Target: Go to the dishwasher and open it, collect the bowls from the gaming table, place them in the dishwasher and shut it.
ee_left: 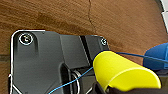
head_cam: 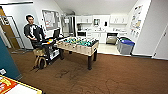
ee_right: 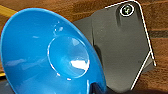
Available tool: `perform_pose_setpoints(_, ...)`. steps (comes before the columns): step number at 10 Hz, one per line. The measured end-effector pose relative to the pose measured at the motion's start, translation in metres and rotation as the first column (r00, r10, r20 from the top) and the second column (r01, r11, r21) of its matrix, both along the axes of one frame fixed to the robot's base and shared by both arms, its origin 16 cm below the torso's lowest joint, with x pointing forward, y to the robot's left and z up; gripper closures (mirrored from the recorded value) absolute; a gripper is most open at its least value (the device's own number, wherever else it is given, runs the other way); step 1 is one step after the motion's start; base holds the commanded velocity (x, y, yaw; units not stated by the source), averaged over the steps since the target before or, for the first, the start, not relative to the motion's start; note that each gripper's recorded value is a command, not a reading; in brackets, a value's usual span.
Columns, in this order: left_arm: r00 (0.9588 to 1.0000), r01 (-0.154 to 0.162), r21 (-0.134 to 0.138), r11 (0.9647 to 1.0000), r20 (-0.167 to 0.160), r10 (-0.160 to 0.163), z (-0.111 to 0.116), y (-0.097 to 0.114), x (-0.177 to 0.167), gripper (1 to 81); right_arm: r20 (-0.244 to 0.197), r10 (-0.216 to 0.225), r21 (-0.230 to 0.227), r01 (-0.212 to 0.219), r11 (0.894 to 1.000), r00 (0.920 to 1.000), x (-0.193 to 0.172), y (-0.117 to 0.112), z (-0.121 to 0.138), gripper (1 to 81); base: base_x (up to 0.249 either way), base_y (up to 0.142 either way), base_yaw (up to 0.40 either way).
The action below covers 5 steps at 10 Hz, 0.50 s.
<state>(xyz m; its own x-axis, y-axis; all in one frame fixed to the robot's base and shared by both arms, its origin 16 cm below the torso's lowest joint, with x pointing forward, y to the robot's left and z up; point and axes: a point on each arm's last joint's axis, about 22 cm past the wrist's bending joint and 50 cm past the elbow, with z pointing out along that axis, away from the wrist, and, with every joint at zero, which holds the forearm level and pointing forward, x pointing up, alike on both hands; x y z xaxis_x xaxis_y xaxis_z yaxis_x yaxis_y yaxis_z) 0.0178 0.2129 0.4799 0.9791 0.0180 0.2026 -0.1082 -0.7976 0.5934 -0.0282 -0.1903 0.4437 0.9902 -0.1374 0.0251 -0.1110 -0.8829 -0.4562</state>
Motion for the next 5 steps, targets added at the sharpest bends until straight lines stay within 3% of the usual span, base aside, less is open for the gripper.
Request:
perform_pose_setpoints(2,1.0,0.0,0.0,1.0,0.0,0.0,0.0,0.0,0.0,81.1,0.0,0.0,0.0,0.0,1.0,1.0,0.0,0.0,0.0,81.1,0.038,0.0,0.0)
perform_pose_setpoints(5,1.0,0.001,0.0,1.0,-0.008,-0.001,0.0,0.0,-0.009,81.1,-0.002,-0.003,0.001,0.003,1.0,1.0,-0.003,0.0,0.0,81.1,0.115,0.0,0.0)
